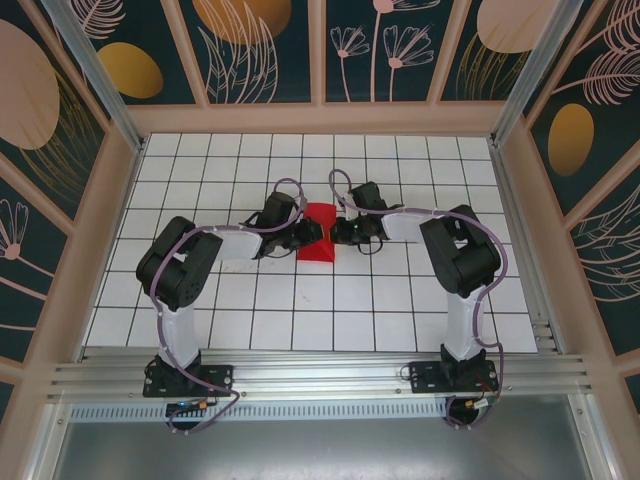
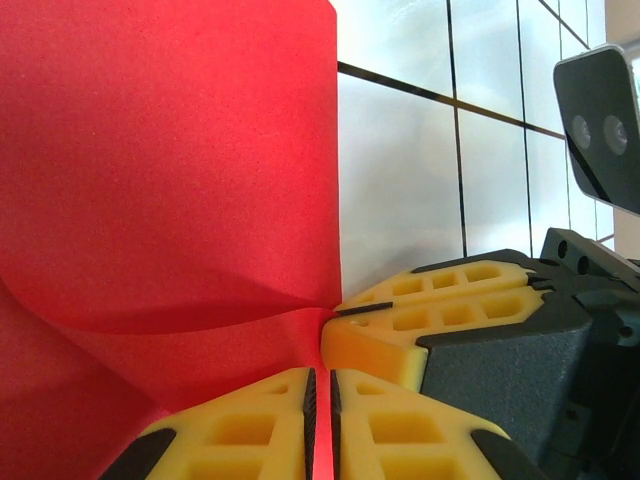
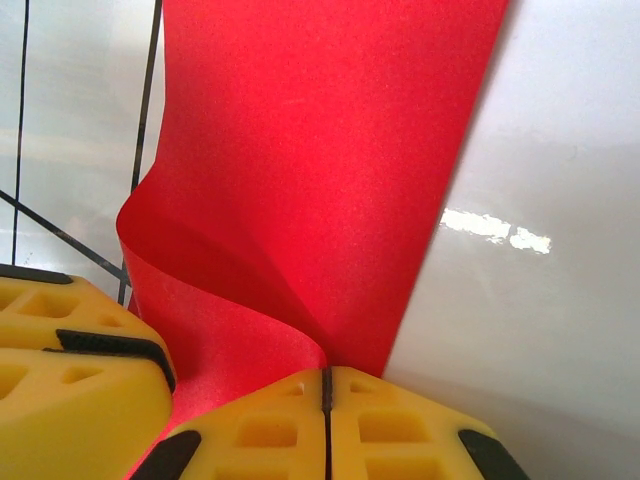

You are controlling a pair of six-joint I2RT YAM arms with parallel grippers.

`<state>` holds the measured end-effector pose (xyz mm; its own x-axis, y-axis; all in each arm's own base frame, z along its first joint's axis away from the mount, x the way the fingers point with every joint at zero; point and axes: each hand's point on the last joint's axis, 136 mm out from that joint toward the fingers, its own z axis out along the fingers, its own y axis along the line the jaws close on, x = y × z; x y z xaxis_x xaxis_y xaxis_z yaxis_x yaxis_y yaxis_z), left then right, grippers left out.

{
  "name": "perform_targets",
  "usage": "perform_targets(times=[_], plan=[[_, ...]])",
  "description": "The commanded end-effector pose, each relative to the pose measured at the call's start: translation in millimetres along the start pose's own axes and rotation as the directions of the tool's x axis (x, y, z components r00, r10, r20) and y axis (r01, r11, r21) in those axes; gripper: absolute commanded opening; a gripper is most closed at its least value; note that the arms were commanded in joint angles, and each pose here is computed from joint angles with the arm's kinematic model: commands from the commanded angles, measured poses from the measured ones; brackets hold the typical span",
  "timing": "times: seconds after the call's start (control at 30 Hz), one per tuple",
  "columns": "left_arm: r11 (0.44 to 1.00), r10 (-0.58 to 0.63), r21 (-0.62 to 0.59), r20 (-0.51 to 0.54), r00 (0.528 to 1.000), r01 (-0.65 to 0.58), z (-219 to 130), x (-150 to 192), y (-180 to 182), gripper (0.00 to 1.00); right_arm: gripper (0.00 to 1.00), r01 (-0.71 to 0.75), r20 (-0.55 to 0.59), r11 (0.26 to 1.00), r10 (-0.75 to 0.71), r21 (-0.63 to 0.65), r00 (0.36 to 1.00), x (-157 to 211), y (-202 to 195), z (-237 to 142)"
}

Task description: Fold a paper plane with a square sheet of paper (pick it up from the middle)

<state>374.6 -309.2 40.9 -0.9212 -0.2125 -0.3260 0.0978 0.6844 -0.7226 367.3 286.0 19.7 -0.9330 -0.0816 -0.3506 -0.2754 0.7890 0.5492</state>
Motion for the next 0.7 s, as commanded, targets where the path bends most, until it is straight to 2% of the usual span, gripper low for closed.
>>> perform_targets(times=[0.0, 0.5, 0.67], plan=[[1.000, -0.004, 0.011, 0.008, 1.000, 0.004, 4.0, -5.6, 0.9, 0.15, 0.07, -0.007, -0.035, 0.997, 0.009, 0.077, 0.999, 9.8, -20.1, 10.1], [1.000, -0.013, -0.028, -0.008, 1.000, 0.013, 8.0, -0.8, 13.3, 0.14, 0.07, -0.011, -0.024, 0.997, 0.012, 0.079, 1.000, 6.9, -19.0, 6.1], [0.999, -0.015, -0.044, -0.007, 1.000, 0.015, 7.7, -0.3, 17.4, 0.14, 0.10, -0.016, -0.018, 0.997, 0.018, 0.080, 1.000, 5.3, -18.8, 5.0]])
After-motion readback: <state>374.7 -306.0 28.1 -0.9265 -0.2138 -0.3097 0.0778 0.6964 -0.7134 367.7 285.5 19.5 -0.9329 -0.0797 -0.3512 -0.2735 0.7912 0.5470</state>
